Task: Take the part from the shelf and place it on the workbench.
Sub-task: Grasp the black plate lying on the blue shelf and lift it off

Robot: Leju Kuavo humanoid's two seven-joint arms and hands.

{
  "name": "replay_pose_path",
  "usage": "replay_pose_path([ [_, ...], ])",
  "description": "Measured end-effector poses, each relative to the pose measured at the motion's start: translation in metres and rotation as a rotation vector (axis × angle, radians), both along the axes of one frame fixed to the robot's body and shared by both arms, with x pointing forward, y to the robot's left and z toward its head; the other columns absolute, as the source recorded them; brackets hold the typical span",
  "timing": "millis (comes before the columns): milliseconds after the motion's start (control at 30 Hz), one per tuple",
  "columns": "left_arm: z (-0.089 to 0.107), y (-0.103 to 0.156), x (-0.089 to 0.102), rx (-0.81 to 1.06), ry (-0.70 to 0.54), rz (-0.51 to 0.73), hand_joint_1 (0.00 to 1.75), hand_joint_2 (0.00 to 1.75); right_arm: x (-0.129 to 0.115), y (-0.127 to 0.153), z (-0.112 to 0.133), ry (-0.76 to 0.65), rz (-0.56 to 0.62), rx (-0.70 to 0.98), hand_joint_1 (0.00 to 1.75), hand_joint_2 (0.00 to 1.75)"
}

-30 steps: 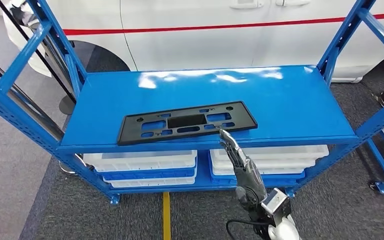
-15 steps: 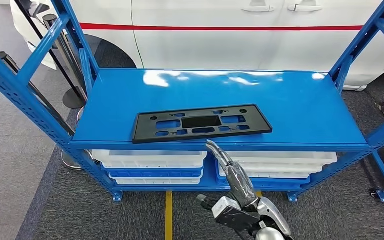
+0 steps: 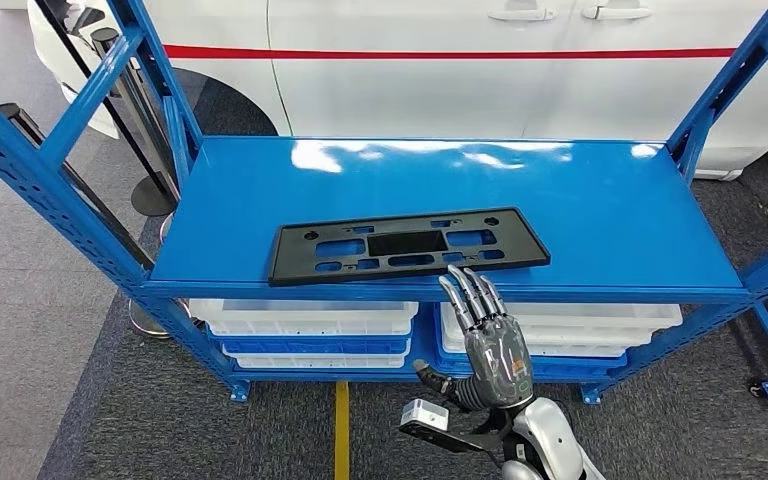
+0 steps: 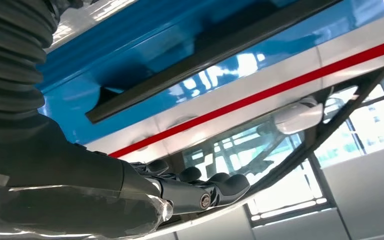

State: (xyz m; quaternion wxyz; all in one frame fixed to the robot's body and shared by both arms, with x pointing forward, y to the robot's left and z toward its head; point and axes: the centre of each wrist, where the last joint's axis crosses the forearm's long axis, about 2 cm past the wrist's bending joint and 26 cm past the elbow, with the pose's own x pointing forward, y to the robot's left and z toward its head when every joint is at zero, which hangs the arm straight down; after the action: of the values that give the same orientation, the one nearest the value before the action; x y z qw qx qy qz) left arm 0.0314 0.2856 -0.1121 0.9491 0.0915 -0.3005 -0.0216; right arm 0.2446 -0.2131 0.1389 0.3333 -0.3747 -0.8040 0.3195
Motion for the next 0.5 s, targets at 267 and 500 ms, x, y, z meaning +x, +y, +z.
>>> replay_pose_path([
  [267,0.0,0.002,0.0003,0.004,0.0,-0.001,0.0,0.0,0.0007,-0.0003,-0.0014,-0.001,-0.01,-0.004,0.0,1.75],
  [500,0.0,0.004,0.0016,-0.019,0.014,-0.002,0.0,0.0,0.0022,0.0057,-0.0083,-0.073,-0.032,-0.012,0.0,1.75],
])
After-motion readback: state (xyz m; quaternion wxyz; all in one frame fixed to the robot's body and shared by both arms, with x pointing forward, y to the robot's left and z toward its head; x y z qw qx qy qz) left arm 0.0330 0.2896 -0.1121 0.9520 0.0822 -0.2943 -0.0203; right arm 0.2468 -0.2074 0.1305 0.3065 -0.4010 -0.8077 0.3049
